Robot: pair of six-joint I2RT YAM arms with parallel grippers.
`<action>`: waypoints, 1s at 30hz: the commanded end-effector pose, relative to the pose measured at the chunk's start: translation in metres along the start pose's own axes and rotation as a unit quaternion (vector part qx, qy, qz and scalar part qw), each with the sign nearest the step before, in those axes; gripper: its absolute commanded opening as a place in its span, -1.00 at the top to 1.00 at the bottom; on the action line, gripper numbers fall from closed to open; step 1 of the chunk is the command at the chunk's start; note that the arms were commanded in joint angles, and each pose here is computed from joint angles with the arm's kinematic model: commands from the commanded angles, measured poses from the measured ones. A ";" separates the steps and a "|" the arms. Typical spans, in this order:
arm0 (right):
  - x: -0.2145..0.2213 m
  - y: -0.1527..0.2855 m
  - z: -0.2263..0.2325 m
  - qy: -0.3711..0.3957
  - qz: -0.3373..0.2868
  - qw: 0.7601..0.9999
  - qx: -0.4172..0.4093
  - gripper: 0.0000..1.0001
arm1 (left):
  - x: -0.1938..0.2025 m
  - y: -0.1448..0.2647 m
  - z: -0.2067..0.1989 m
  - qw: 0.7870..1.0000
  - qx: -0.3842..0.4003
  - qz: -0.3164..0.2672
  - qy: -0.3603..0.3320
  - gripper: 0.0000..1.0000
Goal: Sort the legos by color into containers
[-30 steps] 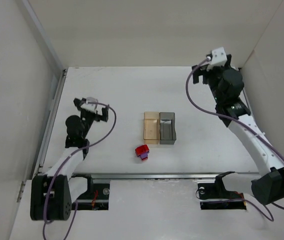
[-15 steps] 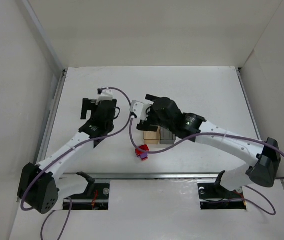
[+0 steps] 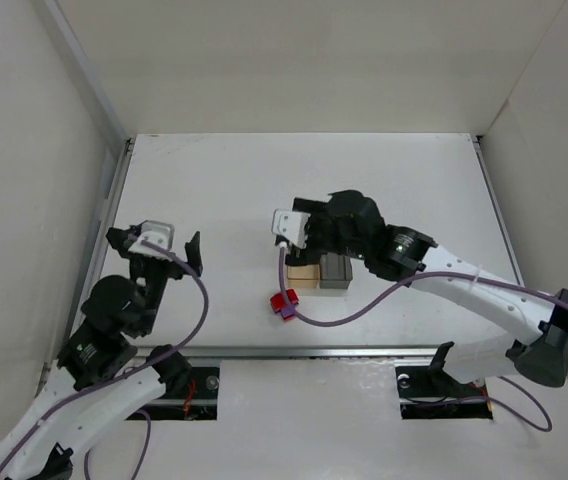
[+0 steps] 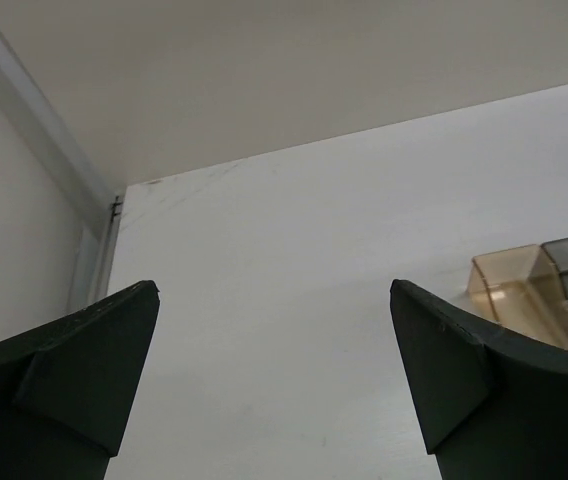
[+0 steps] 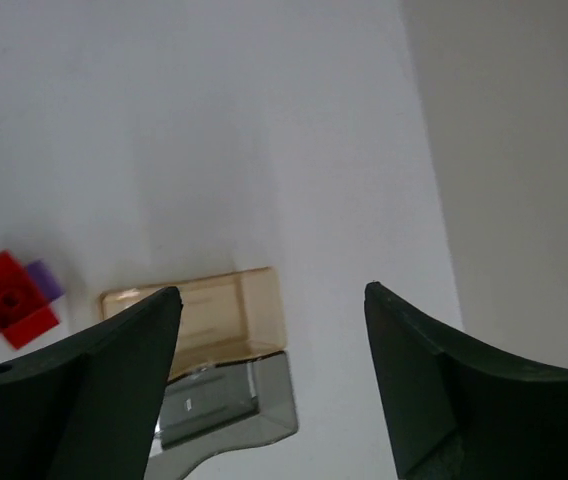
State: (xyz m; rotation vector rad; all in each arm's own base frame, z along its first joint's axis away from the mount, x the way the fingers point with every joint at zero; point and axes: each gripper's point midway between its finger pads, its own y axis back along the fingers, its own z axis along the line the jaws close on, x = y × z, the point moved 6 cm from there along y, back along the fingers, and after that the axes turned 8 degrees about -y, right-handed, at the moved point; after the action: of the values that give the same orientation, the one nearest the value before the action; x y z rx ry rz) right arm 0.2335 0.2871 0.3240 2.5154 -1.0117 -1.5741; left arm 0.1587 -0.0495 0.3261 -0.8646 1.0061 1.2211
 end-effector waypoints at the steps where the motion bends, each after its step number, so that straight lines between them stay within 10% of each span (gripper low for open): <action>1: 0.029 -0.011 0.058 0.025 0.044 0.987 -0.150 -0.54 | 0.005 0.015 -0.013 0.997 0.067 -0.001 0.026 -1.00; 12: 0.063 -0.061 0.114 0.018 0.127 0.926 -0.356 -0.61 | 0.019 0.016 -0.031 0.992 0.124 -0.003 0.021 -1.00; 30: 0.088 -0.071 0.133 0.003 0.156 0.933 -0.324 -0.44 | 0.030 0.012 -0.031 0.995 0.102 0.011 0.011 -1.00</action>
State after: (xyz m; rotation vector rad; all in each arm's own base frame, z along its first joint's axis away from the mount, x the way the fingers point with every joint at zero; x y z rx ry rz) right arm 0.1831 0.3290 0.1478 1.7136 -0.6713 -1.4499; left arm 0.1421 -0.0670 0.2829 -0.6723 1.1526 1.1165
